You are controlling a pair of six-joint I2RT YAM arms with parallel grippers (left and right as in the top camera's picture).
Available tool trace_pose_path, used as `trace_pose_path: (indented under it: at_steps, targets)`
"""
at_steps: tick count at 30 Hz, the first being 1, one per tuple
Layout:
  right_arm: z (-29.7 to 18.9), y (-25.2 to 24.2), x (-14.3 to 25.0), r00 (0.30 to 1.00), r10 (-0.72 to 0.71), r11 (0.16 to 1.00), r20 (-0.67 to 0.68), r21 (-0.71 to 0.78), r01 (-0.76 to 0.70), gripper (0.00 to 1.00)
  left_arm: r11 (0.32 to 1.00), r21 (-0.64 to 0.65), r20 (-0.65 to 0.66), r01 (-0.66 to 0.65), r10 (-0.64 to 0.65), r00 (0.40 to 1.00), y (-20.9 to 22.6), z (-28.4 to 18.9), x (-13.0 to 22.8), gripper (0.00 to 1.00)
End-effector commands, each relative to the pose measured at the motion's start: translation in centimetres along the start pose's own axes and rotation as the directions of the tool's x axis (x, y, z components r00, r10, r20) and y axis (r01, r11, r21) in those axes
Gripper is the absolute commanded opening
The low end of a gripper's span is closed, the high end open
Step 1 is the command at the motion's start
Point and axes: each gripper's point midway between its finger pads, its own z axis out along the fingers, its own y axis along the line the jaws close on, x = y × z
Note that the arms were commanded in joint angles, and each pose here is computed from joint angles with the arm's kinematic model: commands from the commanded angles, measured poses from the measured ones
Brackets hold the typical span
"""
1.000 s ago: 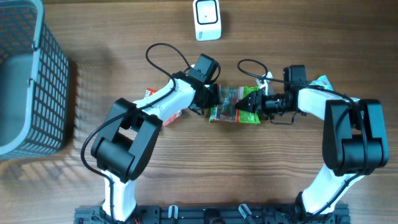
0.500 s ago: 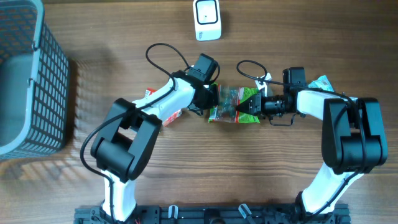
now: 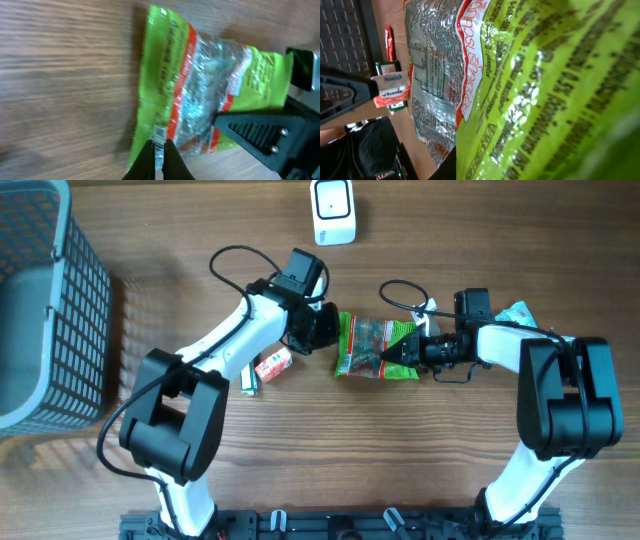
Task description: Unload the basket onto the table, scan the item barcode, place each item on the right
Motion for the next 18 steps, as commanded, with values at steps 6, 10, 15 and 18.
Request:
trace_pose_path:
  at_steps: [6,10,15,18]
  targets:
    - [0.1,-1.3,0.1,1.0,0.009,0.999,0.001,0.047,-0.009,0.17,0.999,-0.002,-0.182,-0.042,0.041,0.982,-0.5,5.9,4.4,0.04]
    - [0.1,-1.3,0.1,1.0,0.009,0.999,0.0,0.047,-0.009,0.17,0.989,-0.146,-0.173,-0.024,-0.002,0.985,2.8,6.3,4.3,0.04]
    - [0.1,-1.3,0.1,1.0,0.009,0.999,0.001,0.047,-0.009,0.16,0.978,-0.203,-0.182,-0.038,0.0,0.983,5.3,4.7,3.6,0.04]
    - [0.1,-1.3,0.1,1.0,0.008,0.999,0.001,0.047,-0.008,0.17,0.978,-0.211,-0.173,-0.005,-0.032,0.984,6.4,3.3,2.5,0.04]
